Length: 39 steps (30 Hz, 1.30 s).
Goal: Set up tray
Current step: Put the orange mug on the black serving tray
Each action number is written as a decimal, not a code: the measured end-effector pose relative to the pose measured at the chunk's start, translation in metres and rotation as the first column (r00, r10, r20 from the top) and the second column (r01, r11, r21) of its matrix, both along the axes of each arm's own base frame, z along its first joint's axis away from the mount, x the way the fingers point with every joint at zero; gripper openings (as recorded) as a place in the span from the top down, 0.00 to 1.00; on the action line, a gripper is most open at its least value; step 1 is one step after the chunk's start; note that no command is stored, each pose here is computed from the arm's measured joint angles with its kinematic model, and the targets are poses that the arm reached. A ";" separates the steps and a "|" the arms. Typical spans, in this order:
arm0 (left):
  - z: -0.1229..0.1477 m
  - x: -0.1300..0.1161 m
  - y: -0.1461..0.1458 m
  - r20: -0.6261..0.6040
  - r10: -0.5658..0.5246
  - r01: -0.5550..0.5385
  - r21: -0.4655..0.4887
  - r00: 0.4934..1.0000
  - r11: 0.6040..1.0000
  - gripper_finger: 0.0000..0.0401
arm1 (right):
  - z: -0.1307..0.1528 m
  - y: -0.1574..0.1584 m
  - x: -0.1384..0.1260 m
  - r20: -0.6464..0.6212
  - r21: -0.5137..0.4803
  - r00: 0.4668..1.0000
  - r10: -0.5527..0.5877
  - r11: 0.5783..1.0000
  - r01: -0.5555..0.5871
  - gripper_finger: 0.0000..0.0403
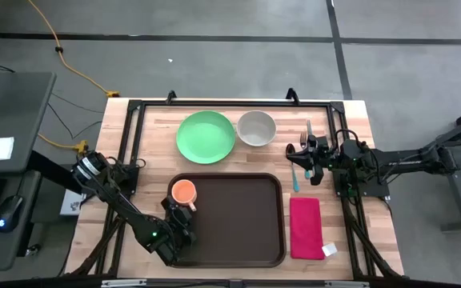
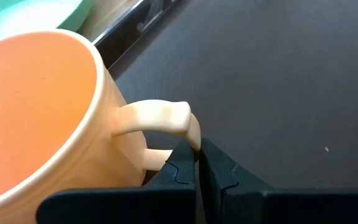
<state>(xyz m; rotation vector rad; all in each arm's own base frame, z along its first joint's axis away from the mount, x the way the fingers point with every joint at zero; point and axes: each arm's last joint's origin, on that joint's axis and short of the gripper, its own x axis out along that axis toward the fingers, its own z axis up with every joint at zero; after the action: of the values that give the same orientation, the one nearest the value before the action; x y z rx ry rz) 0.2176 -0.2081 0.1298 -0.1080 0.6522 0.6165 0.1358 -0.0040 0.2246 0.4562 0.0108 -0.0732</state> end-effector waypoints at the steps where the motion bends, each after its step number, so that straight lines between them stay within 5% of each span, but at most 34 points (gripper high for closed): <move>1: 0.000 0.000 0.000 0.000 0.000 0.000 0.000 1.000 1.000 0.92 | 0.000 0.000 0.000 0.000 0.000 1.000 0.000 1.000 0.000 1.00; 39: 0.001 0.000 0.000 -0.021 0.017 -0.019 -0.057 1.000 0.998 0.81 | 0.000 0.000 0.000 0.002 0.015 1.000 0.000 1.000 0.000 1.00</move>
<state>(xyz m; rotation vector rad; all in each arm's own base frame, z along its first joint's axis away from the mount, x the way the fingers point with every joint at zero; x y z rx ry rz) 0.2172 -0.2081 0.1304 -0.1612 0.6892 0.6172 0.1358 -0.0040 0.2247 0.4711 0.0096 -0.0725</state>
